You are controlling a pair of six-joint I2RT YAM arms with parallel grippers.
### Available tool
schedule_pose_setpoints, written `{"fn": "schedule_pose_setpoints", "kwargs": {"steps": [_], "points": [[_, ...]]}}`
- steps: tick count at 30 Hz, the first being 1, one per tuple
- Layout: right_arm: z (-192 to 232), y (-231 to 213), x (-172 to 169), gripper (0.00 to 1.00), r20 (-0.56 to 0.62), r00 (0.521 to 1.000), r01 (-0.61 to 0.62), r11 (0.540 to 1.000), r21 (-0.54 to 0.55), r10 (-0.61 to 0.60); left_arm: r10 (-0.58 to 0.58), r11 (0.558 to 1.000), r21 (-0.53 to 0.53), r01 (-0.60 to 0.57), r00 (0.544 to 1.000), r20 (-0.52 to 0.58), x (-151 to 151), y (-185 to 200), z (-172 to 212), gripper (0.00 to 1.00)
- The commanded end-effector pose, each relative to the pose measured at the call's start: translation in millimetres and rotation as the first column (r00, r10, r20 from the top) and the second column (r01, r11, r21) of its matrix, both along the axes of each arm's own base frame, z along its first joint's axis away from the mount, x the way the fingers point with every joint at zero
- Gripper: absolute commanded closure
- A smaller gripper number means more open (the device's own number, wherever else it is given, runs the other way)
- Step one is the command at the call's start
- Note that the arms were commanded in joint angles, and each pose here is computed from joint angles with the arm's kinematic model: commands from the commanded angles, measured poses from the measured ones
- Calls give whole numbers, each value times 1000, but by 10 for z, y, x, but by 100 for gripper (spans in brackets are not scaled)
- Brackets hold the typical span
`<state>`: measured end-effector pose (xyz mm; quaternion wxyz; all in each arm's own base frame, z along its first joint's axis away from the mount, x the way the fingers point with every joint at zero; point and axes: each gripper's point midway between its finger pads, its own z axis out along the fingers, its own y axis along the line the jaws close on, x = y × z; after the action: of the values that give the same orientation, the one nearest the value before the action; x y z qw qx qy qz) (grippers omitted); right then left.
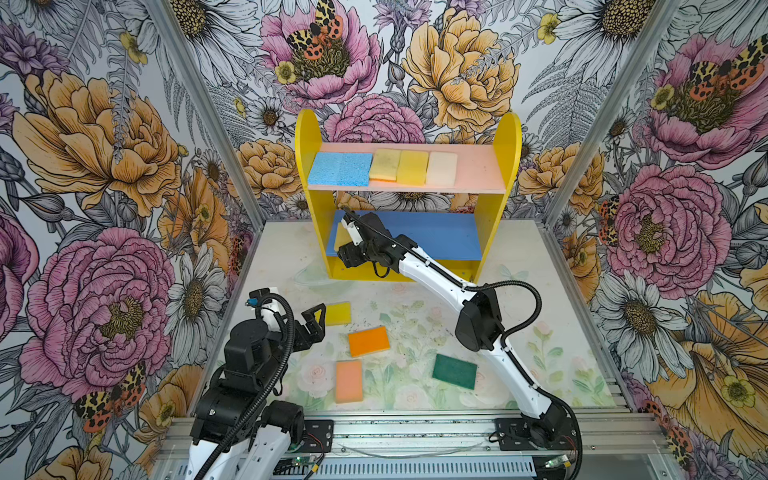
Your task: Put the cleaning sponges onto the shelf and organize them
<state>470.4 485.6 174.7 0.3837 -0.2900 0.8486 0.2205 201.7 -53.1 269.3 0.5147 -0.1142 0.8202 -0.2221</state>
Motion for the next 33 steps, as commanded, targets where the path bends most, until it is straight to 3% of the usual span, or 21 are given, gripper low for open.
{"fn": "schedule_pose_setpoints", "kwargs": {"steps": [1,9,14,23,29,33], "points": [[50,13,-183,24,42,998,-52,994,-93,56,-27,1000,4,27,999,22,-30,-37,56,1],[49,-40,-165,22,135,988,-41,978,-203,69,-30,1000,3,30,999,29,-46,-41,67,1],[69,-238,-84,20,140,990,29,972,-232,4,-26,1000,3,26,999,28,-43,-36,62,1],[64,-370,-244,19,-56,998,-15,994,-108,9,-24,1000,1,24,999,28,-45,-34,63,1],[175,-400,-265,19,-210,978,28,998,55,-16,-21,1000,2,21,999,31,-48,-29,62,1],[283,-275,-184,19,-286,958,85,977,194,-26,-22,1000,0,22,999,32,-54,-32,65,1]]}}
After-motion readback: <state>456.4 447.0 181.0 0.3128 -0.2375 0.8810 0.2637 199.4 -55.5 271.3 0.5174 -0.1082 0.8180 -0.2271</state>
